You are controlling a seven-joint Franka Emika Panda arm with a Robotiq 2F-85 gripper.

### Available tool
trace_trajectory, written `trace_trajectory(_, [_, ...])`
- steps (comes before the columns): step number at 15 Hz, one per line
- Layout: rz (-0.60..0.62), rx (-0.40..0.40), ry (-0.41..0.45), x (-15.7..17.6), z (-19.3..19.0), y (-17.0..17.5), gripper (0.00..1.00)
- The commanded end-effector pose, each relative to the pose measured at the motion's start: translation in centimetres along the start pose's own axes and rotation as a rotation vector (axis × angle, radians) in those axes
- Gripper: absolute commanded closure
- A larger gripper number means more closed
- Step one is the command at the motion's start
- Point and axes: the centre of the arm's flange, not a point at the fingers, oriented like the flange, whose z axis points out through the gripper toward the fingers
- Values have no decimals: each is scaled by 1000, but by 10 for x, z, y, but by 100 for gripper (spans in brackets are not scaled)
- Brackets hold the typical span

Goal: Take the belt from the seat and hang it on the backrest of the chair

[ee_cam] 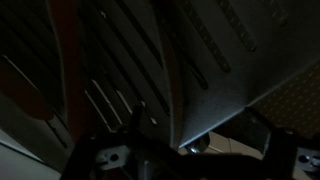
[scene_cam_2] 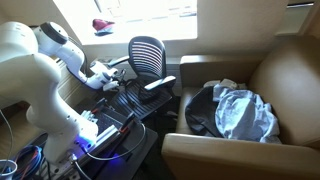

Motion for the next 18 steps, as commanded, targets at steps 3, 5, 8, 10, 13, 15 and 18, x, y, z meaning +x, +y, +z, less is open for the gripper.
trace_trajectory(3, [-17, -48, 16, 0, 10, -1, 0])
trace_trajectory(5, [-9, -13, 12, 1, 12, -1, 27])
trace_trajectory(8, [29, 148, 21, -1, 15, 7, 48])
trace_trajectory(10, [69, 228, 26, -2, 20, 21, 63])
trace_trajectory(13, [161, 364, 50, -5, 23, 37, 85])
trace_trajectory(15, [202, 421, 50, -6, 25, 39, 98])
trace_trajectory(18, [221, 477, 65, -4, 23, 42, 100])
